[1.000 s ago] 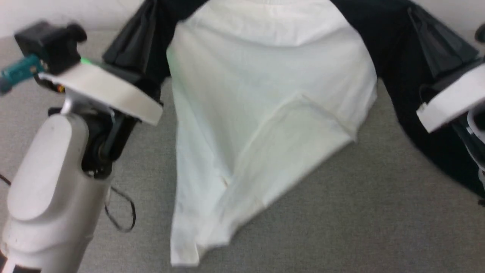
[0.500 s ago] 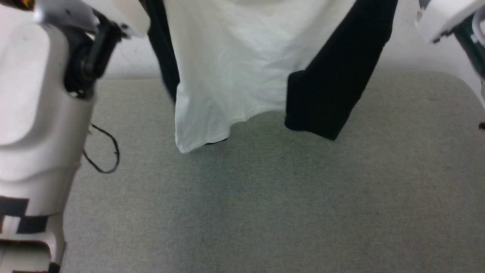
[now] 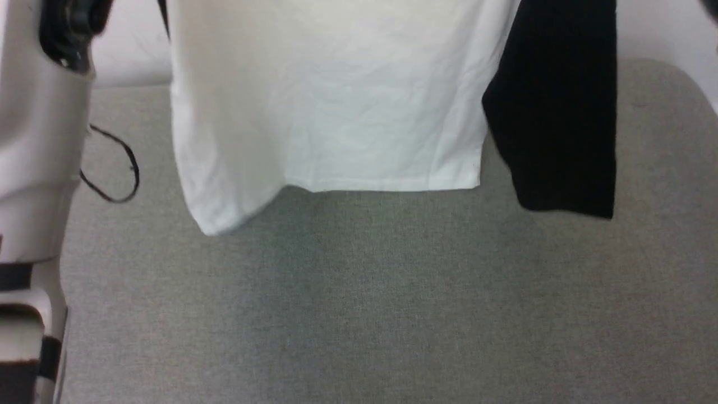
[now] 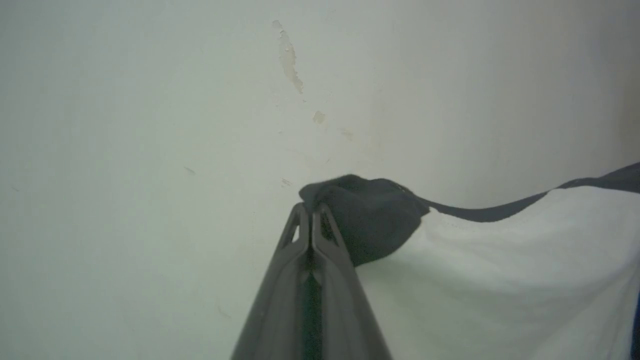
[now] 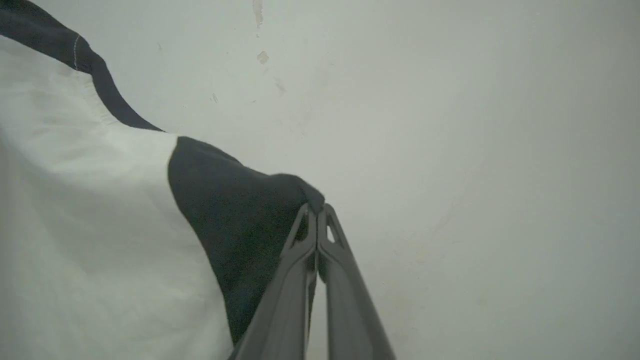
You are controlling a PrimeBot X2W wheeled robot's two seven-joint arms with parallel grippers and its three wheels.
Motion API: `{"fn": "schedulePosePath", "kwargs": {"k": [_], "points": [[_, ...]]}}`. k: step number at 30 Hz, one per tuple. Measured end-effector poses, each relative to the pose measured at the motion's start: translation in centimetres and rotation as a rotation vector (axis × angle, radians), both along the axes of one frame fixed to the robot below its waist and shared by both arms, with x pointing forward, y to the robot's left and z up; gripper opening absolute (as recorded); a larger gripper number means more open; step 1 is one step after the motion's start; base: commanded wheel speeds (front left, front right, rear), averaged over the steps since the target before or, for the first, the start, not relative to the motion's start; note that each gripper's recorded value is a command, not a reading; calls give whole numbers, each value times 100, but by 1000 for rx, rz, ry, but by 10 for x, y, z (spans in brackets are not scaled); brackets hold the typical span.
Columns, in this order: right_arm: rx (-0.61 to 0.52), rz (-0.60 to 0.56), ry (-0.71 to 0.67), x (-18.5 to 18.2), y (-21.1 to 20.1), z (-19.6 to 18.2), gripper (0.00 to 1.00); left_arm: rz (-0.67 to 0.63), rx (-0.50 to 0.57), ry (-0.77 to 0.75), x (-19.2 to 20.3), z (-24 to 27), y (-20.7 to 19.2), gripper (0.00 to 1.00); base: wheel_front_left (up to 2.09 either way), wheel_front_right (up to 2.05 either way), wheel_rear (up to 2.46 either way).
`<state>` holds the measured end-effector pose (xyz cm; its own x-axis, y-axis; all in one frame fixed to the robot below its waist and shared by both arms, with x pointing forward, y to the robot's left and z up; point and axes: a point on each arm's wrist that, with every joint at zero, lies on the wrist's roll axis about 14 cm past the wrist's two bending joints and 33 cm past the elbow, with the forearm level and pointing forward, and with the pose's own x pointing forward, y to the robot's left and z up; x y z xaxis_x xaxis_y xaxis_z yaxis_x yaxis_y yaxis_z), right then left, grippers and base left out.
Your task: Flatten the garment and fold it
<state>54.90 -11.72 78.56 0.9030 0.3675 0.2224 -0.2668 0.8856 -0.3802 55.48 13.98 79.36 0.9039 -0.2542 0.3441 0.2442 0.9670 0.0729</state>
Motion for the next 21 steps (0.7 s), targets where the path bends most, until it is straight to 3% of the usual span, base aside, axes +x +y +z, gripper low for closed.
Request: {"fn": "schedulePosePath", "kwargs": {"k": [5,13,18,21], "points": [[-35,-38,-6,38,-3,2,0,20,17,-33,34,7,-1,0,0,0,0],[-145,-79,-163,96,3,26,0,93,25,-209,87,20,8,0,0,0,0],[-195,-78,-210,132,9,10,0,101,24,-278,117,1,9,0,0,0,0],[-226,-76,-196,154,7,-19,0,107,5,-294,135,-24,12,0,0,0,0]]}}
